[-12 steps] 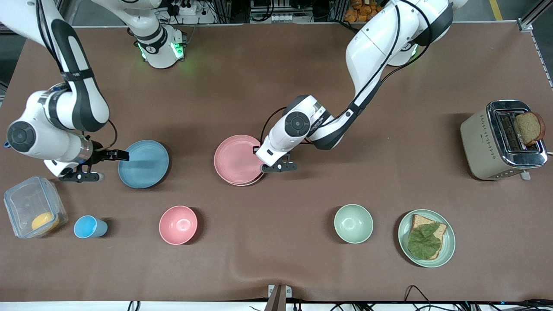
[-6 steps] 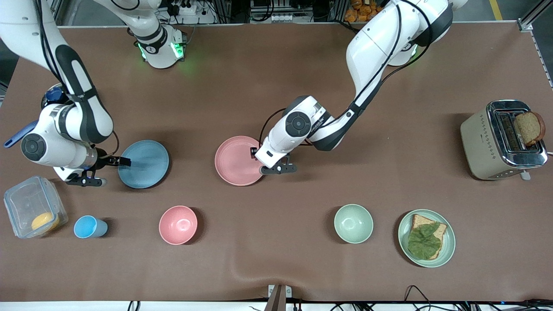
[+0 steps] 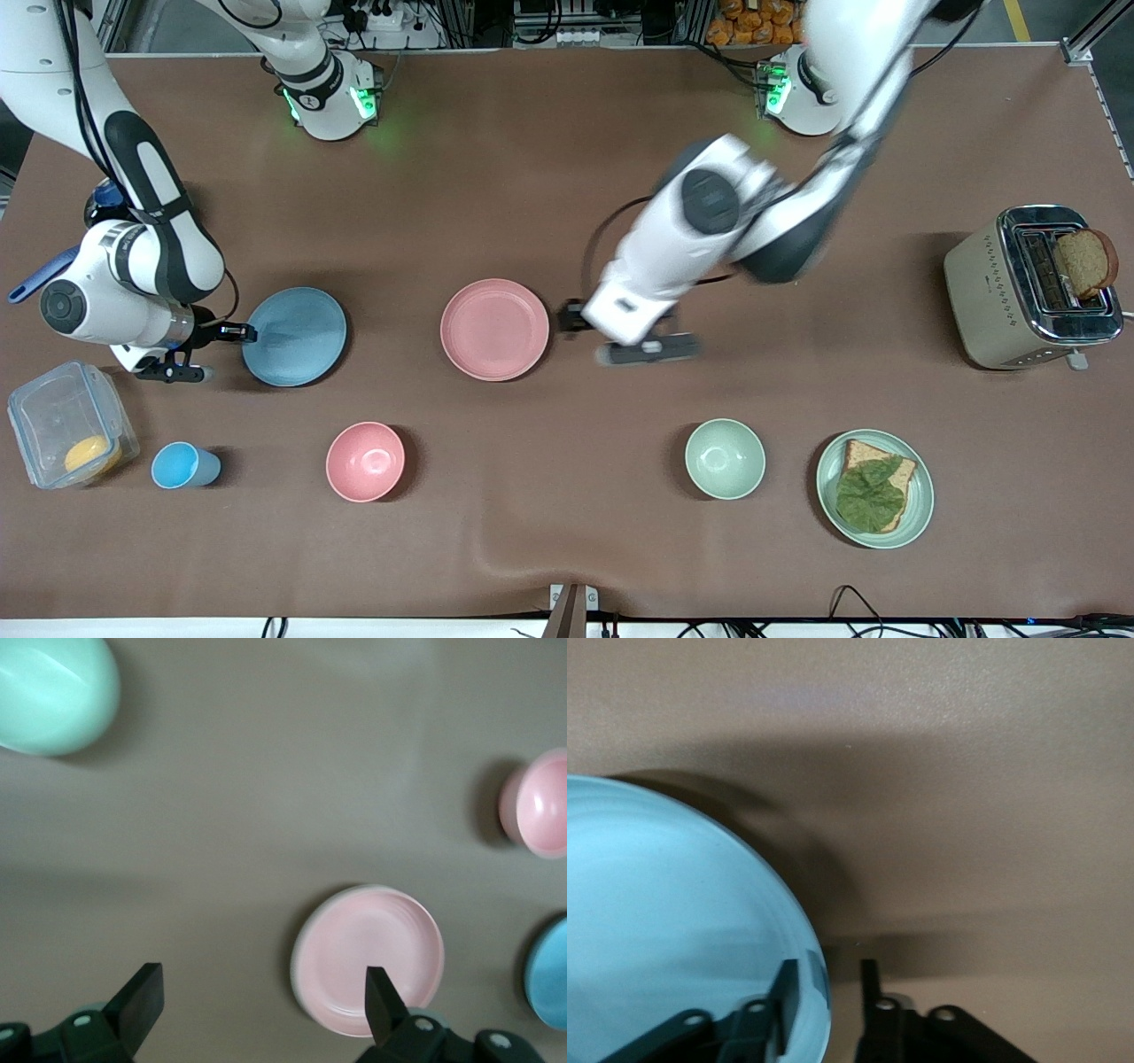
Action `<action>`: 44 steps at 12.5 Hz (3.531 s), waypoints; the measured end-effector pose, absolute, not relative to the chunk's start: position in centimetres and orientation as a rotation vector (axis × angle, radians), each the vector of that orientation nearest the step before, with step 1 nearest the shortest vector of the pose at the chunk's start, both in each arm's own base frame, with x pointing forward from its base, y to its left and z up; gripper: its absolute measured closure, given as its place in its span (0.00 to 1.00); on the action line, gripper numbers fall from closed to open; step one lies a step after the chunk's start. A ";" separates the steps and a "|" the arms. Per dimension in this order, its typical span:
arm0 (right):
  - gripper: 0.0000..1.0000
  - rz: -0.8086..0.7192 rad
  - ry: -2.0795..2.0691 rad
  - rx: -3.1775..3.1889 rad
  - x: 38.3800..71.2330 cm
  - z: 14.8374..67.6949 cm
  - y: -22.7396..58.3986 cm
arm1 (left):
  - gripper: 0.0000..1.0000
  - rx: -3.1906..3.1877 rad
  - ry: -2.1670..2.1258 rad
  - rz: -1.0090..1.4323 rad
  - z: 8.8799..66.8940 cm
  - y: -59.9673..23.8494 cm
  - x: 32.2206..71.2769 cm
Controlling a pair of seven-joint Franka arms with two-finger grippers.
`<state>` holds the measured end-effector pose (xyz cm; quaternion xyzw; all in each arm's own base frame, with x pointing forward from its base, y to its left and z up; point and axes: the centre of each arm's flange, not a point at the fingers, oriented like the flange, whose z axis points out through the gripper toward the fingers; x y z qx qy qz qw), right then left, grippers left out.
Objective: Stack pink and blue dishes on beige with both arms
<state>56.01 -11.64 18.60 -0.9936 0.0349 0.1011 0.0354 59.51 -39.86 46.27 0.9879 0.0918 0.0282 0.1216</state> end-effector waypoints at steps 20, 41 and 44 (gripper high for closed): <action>0.97 0.508 -0.199 -2.912 59.3 34.2 10.6 | 0.00 3.144 0.105 0.032 62.8 -14.9 57.1; 0.44 0.215 -0.359 -2.874 57.5 25.5 26.1 | 0.00 3.187 0.149 -0.033 64.2 -10.6 55.1; 0.08 0.258 -0.352 -2.905 59.6 31.0 24.2 | 0.00 3.176 0.146 -0.051 64.6 -10.6 53.6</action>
